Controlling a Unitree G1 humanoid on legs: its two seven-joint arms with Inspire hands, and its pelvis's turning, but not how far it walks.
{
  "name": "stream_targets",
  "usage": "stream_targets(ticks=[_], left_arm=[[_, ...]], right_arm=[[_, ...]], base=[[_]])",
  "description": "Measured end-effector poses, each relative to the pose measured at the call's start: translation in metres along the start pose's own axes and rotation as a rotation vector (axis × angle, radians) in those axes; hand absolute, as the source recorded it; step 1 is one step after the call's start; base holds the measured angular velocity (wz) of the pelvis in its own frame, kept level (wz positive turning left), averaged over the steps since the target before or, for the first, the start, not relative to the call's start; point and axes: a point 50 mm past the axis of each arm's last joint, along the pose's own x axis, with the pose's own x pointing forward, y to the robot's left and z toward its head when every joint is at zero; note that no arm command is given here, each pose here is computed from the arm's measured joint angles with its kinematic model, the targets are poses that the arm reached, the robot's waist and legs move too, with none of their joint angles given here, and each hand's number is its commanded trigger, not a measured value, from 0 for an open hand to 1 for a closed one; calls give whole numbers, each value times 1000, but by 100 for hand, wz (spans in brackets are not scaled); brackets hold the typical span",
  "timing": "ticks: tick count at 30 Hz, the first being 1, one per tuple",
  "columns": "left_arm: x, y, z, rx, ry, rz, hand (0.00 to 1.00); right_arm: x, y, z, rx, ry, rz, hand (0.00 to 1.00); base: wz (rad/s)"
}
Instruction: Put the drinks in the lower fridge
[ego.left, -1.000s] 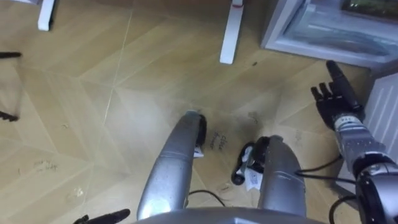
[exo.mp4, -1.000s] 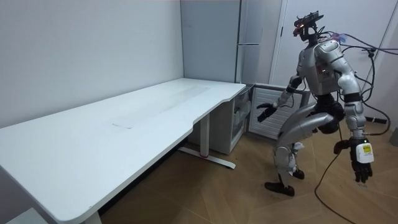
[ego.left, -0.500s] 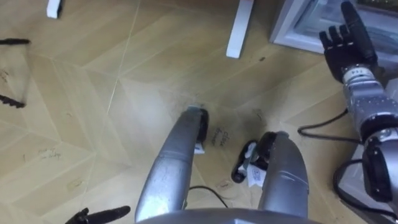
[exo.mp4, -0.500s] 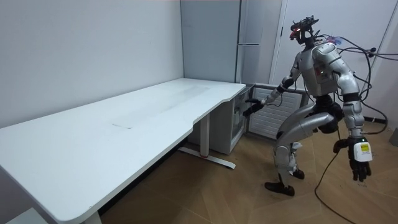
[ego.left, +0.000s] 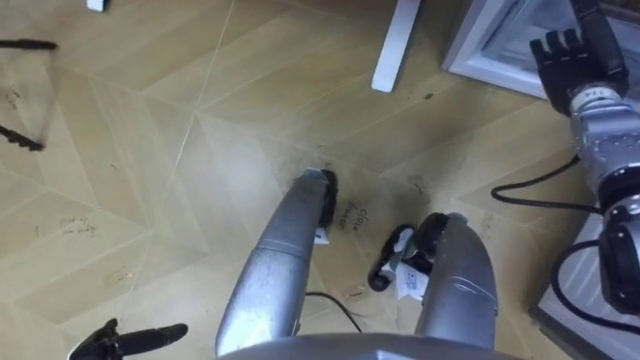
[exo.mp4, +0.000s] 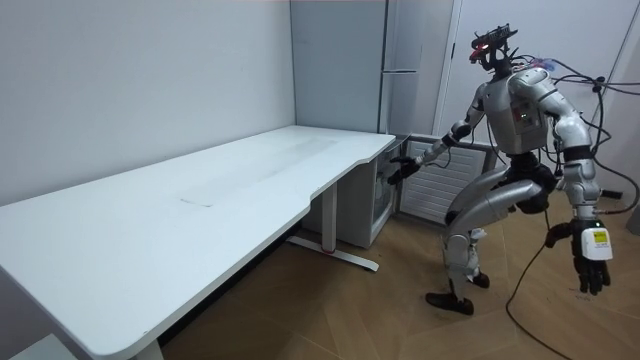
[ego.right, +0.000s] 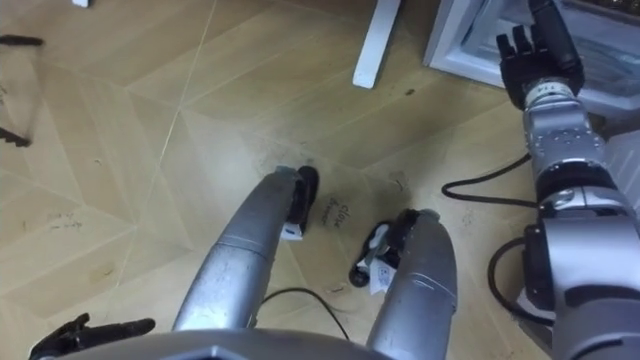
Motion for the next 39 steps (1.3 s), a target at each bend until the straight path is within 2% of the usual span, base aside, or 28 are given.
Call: stream_targets(ticks=[4, 11, 24, 32, 39], left_arm=[[-1, 2, 0, -4, -4, 1, 0], [-4, 20, 6, -9, -27, 45, 0], [-7, 30, 6, 23, -53, 65, 0], [-16, 61, 2, 23, -42, 128, 0], [-19, 66, -7, 28, -6, 129, 0]], right_arm=[[0, 0, 1, -7, -4, -1, 0], [0, -1, 11, -50, -42, -31, 0], [-2, -1, 33, -67, -155, -53, 0], [-5, -6, 50, -47, -236, -78, 0], [-7, -9, 54, -51, -266, -89, 0]], base=[[1], [6], [20], [18], [12]])
